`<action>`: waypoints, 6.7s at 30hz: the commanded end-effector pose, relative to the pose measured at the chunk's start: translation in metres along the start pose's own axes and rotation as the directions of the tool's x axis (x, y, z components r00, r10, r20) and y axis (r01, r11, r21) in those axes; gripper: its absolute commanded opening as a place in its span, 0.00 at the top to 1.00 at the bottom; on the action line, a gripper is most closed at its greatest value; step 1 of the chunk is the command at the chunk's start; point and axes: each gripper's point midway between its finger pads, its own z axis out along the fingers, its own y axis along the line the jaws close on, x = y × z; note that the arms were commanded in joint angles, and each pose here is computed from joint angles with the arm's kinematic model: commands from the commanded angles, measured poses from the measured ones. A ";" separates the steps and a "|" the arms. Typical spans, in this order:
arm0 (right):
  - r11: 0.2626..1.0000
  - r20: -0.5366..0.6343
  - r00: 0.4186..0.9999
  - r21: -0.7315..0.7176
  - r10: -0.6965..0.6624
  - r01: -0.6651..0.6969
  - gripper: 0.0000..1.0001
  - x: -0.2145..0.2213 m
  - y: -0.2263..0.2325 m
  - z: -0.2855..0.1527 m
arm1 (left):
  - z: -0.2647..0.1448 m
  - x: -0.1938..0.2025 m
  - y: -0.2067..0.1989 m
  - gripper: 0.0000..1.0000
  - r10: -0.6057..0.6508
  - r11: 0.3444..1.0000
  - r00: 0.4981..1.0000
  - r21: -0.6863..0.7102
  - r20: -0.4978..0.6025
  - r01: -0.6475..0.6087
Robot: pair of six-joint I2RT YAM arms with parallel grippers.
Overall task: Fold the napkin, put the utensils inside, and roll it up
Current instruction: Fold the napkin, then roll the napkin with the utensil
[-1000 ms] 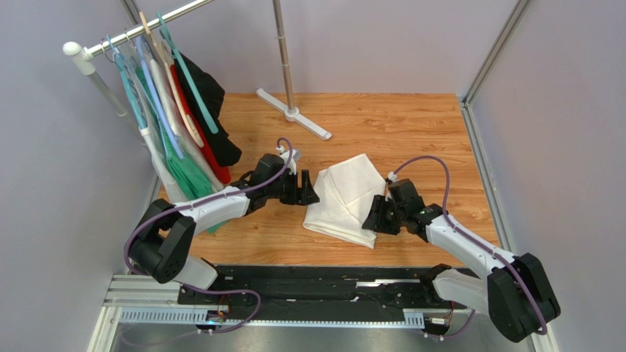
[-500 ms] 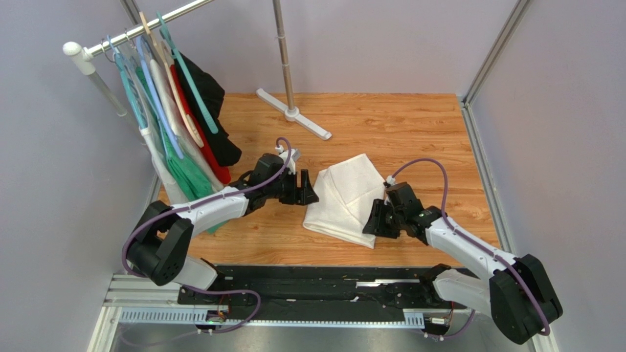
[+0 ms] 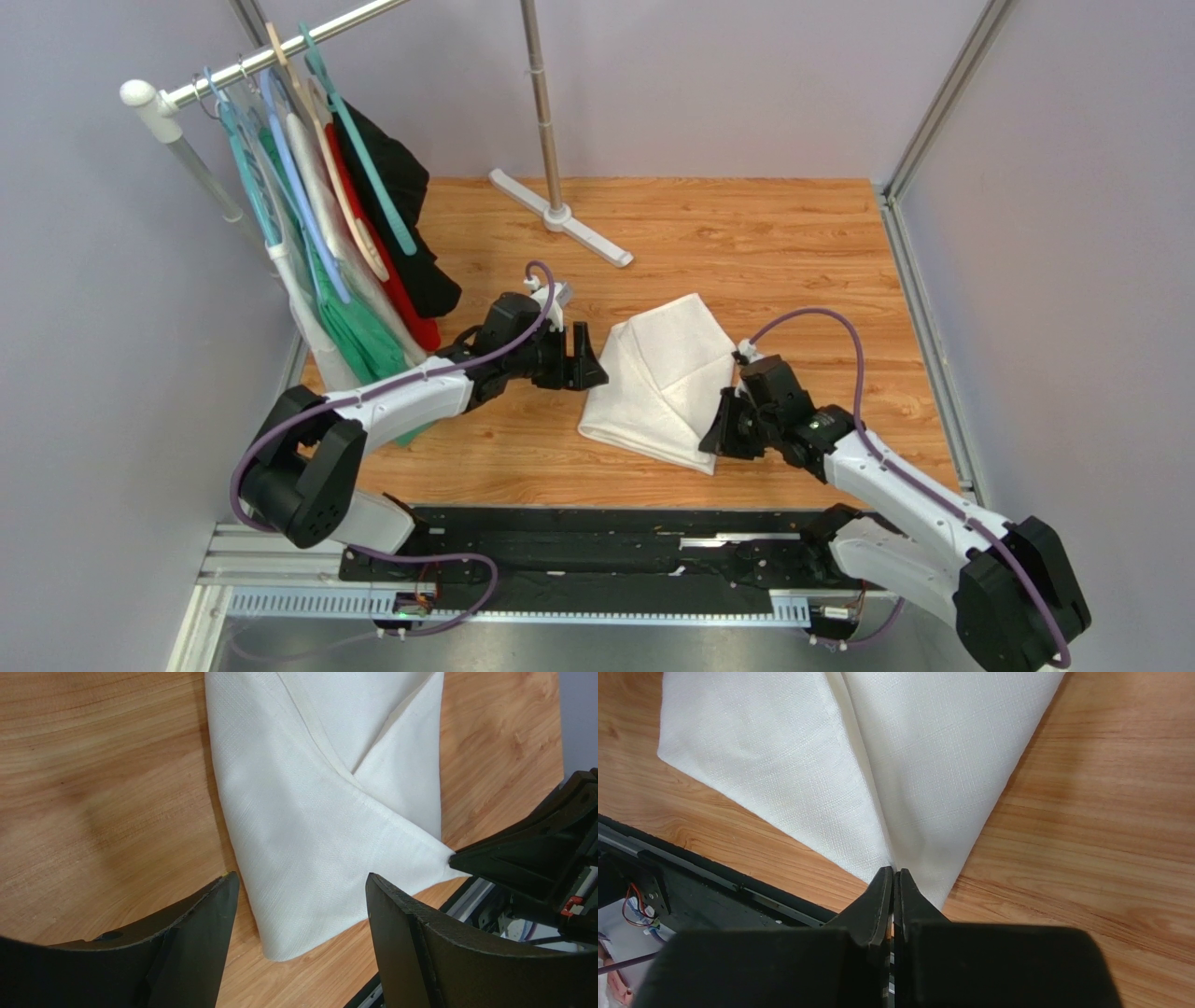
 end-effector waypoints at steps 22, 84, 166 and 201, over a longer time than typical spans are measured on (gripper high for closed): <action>0.994 0.025 1.000 0.105 0.019 -0.021 1.00 0.011 -0.027 0.014 | 0.019 0.023 0.010 0.24 -0.056 0.998 0.998 0.035 -0.038 0.058; 0.867 0.281 0.836 -0.027 -0.471 0.498 0.43 -0.046 0.072 -0.064 | 0.005 0.088 -0.012 1.00 -0.153 0.976 0.942 0.101 -0.298 0.190; 0.532 -0.121 0.520 -0.273 -0.846 0.801 1.00 0.075 0.113 0.057 | -0.094 0.056 0.041 0.23 -0.149 0.986 0.987 -0.067 0.064 0.153; 0.697 -0.364 0.655 -0.620 -0.662 0.360 1.00 0.040 0.111 0.054 | -0.028 0.070 -0.069 0.28 0.646 0.684 0.714 0.210 0.271 -0.699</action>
